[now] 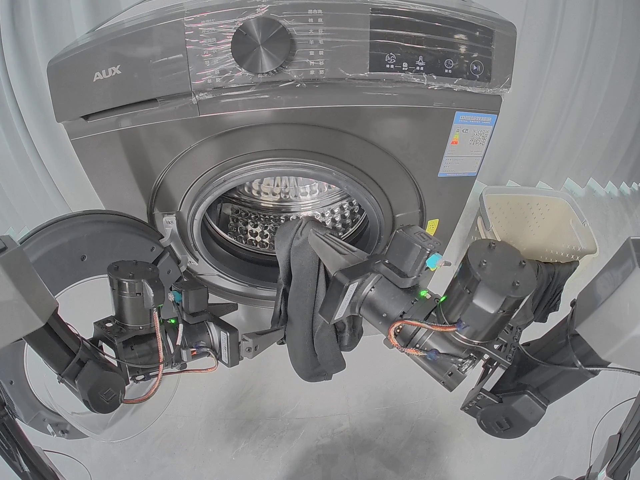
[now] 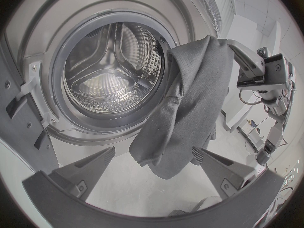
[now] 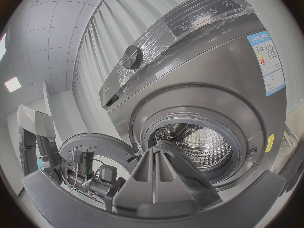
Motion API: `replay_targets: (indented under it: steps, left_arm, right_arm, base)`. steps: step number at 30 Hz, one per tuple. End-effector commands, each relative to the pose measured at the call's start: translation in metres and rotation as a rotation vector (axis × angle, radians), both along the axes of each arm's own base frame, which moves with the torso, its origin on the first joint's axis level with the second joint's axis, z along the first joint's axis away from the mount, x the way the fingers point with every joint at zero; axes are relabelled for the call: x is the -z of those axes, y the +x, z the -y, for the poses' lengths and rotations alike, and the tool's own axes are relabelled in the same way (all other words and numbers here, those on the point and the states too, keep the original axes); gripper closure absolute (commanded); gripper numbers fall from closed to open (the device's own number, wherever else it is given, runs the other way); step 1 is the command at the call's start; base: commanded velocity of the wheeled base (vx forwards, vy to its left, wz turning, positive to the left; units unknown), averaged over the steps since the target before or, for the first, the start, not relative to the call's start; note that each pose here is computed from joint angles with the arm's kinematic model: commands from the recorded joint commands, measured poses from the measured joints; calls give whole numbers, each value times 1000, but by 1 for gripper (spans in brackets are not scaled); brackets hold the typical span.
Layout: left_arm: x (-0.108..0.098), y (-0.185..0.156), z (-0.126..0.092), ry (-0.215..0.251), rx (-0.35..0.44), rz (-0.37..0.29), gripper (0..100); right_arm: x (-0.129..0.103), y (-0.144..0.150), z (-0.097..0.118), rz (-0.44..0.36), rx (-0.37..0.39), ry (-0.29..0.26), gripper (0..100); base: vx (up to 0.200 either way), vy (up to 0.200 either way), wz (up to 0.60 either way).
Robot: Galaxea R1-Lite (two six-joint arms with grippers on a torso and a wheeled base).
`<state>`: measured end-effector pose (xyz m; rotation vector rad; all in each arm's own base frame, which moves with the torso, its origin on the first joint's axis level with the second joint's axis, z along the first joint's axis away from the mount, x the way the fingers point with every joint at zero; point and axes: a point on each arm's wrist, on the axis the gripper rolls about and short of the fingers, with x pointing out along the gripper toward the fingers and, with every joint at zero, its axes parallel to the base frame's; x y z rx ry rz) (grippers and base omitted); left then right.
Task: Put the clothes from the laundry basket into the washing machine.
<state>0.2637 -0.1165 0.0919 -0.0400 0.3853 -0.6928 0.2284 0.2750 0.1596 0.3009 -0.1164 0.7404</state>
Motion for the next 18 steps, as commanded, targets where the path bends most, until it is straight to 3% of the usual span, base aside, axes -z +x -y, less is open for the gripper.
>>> replay_targets:
  steps: [1,18]
  left_arm:
    - [10,6,1,8,-4,-21,0]
    - [21,22,4,3,-42,9,0]
  right_arm:
    - [2,-3,0,-6,-6,-6,100]
    - [4,-6,1,-6,-9,-9,100]
  base:
    - [0,0,0]
    - [0,0,0]
